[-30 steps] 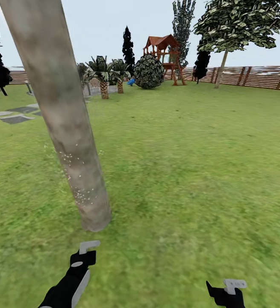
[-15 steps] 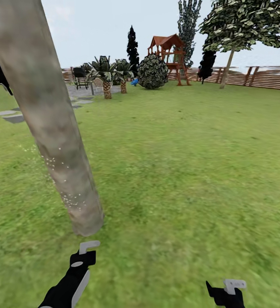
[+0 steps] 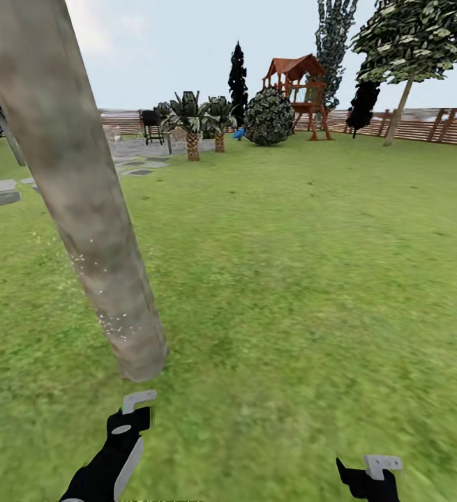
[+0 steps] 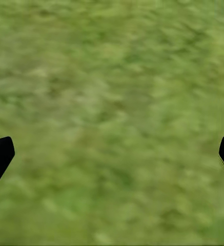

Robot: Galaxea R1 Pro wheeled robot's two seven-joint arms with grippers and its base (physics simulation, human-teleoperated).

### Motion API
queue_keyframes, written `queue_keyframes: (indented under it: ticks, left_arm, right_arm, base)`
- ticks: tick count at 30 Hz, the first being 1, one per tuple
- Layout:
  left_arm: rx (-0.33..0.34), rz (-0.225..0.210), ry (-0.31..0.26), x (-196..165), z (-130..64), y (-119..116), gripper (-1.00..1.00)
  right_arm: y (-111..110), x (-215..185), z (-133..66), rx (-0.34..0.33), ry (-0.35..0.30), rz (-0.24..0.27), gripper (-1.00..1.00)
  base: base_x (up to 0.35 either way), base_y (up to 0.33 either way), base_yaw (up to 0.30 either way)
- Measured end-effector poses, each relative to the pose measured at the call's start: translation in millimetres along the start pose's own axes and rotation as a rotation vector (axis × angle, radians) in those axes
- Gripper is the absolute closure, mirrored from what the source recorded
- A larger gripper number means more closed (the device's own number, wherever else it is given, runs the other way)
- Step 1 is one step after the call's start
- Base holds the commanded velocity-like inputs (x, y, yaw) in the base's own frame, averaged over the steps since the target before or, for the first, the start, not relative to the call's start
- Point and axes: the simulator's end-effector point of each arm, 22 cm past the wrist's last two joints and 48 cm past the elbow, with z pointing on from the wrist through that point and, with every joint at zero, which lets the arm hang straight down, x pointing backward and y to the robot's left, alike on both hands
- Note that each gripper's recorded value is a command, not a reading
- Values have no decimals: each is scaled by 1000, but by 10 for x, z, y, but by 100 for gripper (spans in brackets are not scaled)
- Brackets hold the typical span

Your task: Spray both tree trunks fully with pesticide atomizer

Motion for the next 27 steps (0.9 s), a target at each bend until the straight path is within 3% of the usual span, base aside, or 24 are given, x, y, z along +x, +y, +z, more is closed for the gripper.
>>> queue_keyframes:
  ticks: [3,12,27]
  left_arm:
    - [-13,-19,6,17,7,48,100]
    - [-17,-21,7,23,10,64,100]
    - [-17,-21,7,23,10,64,100]
  right_arm:
    - [0,0,0,0,0,0,-100]
    - [0,0,0,0,0,0,-100]
    - [3,0,0,-2,0,0,-100]
  base:
    - [0,-271,276]
    - [0,-272,262]
    - [0,-271,17]
